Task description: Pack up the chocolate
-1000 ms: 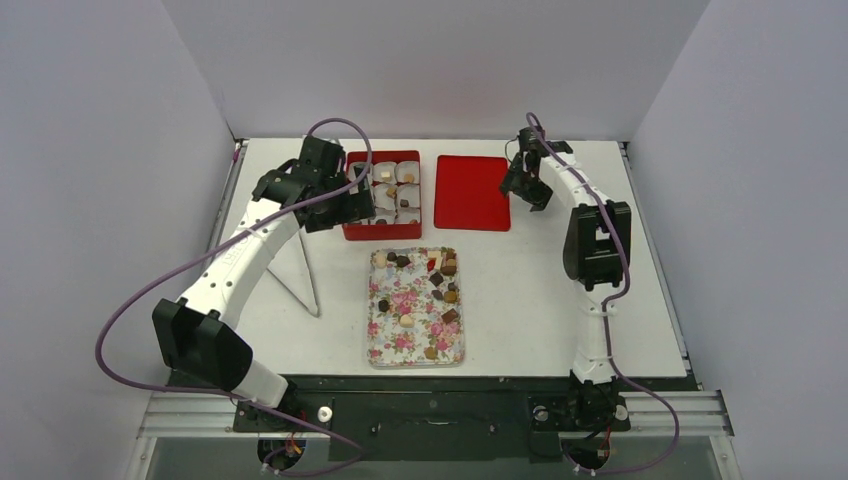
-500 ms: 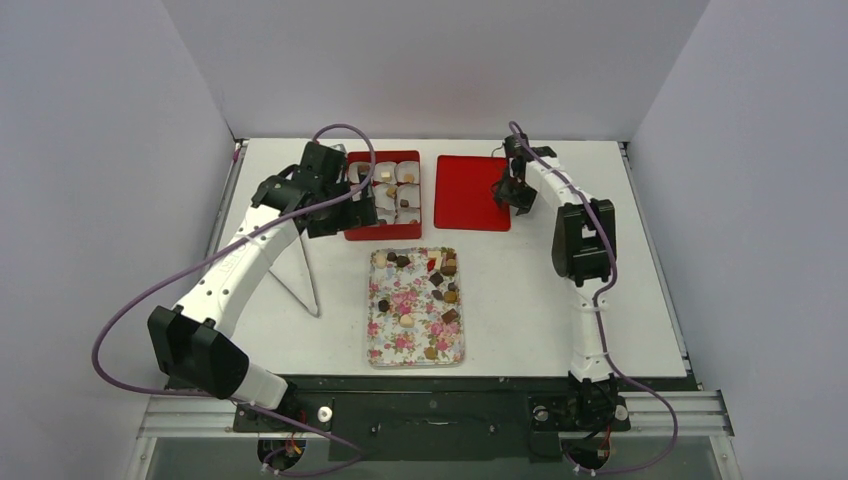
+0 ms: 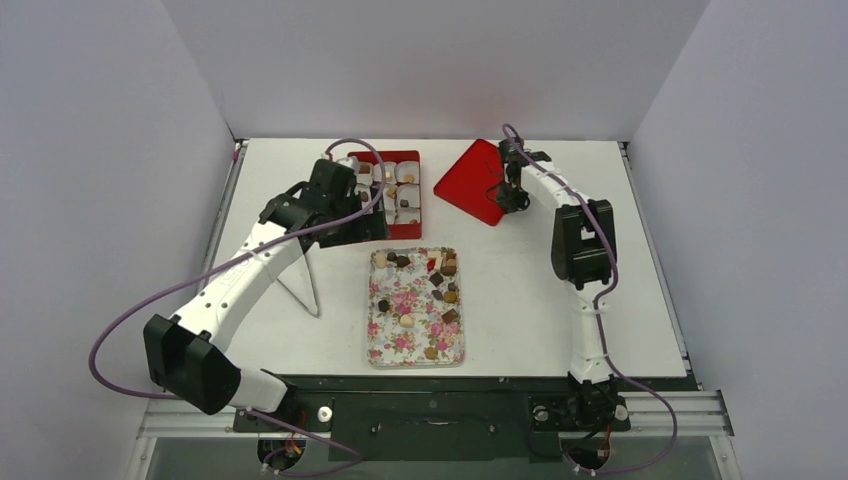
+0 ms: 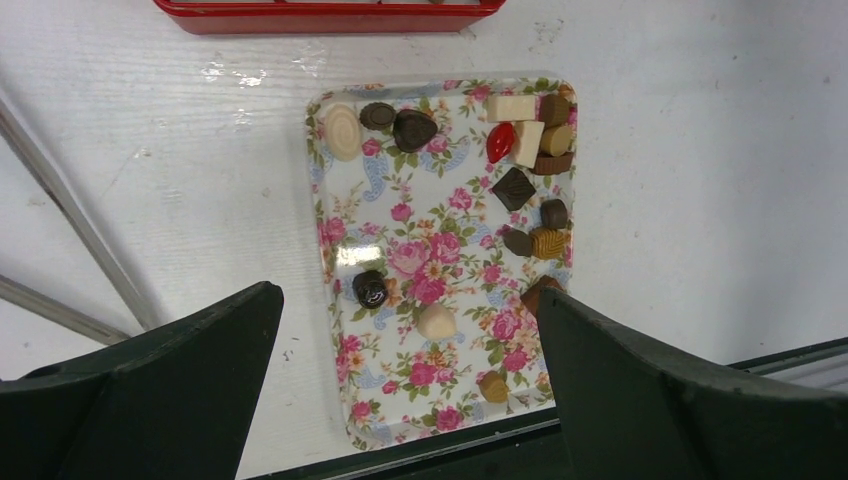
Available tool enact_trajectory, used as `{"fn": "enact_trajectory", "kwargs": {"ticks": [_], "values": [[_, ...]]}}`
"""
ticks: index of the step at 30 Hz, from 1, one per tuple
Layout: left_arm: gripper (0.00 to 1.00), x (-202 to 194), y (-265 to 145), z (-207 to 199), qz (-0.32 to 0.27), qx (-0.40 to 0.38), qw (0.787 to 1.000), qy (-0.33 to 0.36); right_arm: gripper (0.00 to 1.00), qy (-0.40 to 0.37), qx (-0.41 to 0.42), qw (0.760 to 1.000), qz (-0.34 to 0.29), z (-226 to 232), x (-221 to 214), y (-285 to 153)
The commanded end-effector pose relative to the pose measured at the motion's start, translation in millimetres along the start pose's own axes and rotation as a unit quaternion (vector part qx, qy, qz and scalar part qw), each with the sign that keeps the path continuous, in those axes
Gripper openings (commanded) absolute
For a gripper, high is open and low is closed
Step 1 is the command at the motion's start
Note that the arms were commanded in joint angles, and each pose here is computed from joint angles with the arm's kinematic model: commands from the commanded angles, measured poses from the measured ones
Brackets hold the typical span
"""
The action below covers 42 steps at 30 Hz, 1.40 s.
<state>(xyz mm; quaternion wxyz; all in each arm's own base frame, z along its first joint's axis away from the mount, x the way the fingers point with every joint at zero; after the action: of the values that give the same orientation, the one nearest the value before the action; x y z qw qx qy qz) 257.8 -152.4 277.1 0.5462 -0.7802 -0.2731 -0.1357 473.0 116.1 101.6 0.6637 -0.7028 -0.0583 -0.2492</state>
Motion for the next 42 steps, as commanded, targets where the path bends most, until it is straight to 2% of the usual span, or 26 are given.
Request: {"fn": "enact_trajectory", "kwargs": {"ticks": [1, 7, 15, 18, 22, 31, 42], "values": [[0.99, 3.1, -5.7, -20.1, -0.049, -0.076, 0.996, -0.012, 0.00, 0.013, -0.007, 0.999, -0.030, -9.8, 2.5, -11.3], [1.00, -2.3, 3.7, -29.6, -0.056, -0.087, 0.995, -0.013, 0.00, 0.030, 0.030, 0.998, -0.044, -9.2, 0.4, -40.0], [1.00, 15.3, 32.4, -54.0, -0.043, -0.099, 0.994, -0.011, 0.00, 0.049, 0.056, 0.995, -0.060, -26.6, -16.7, -80.6], [0.95, 21.7, 49.9, -67.5, -0.029, -0.112, 0.993, -0.009, 0.00, 0.061, 0.065, 0.994, -0.066, -37.1, -24.7, -93.7], [0.94, 31.7, 64.7, -89.4, -0.021, -0.134, 0.991, -0.007, 0.00, 0.063, 0.079, 0.992, -0.072, -45.3, -35.4, -109.7], [0.91, 37.4, 104.4, -110.9, 0.010, -0.139, 0.990, -0.038, 0.00, 0.070, 0.111, 0.990, -0.061, -59.1, -74.1, -120.5], [0.89, 12.9, 142.4, -123.0, 0.031, -0.119, 0.988, -0.096, 0.00, 0.104, 0.152, 0.982, -0.042, -84.9, -103.6, -122.7]]}}
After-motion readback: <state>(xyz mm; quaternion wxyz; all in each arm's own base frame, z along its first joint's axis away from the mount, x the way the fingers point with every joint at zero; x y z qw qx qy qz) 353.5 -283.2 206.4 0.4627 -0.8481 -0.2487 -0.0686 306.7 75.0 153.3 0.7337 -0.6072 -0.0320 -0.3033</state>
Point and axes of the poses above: each gripper's point midway between its finger pads, its own y axis out along the fingers, its own z axis along the line the jaws close on, x = y × z, the point moved 9 cm from there along -y, back along the fingers, and after that the axes turned 7 degrees about -y, right-handed, at the moved point
